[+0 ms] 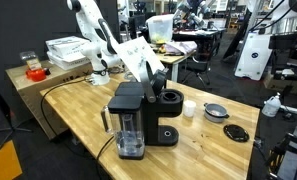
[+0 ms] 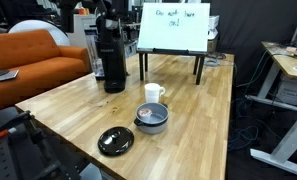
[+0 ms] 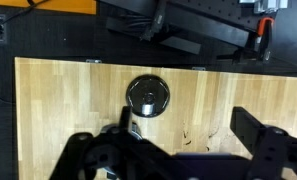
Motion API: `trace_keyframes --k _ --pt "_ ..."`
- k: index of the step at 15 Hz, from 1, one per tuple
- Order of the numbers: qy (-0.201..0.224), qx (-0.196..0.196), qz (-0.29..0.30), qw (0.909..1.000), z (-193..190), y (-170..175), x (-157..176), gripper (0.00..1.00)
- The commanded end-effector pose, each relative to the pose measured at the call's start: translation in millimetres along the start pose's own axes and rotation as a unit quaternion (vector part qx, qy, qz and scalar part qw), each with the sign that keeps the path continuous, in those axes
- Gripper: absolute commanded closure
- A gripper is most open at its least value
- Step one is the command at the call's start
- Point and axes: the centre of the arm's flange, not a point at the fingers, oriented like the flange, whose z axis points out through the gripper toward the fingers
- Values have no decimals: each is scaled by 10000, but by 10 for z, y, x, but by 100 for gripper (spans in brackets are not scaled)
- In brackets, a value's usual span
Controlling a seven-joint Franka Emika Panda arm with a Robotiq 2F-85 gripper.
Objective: Put the black lid on top of the grey pot
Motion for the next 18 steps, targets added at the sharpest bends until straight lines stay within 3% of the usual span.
trace_keyframes --k 1,7,10,14,18 --pt "9 -2 3 10000 -6 0 -5 0" --pt "35 -170 176 9997 8 23 37 0" --pt "289 -325 147 9989 79 43 259 0" --pt "186 -367 176 9990 428 175 547 0" --pt "201 -35 720 9972 828 363 815 0"
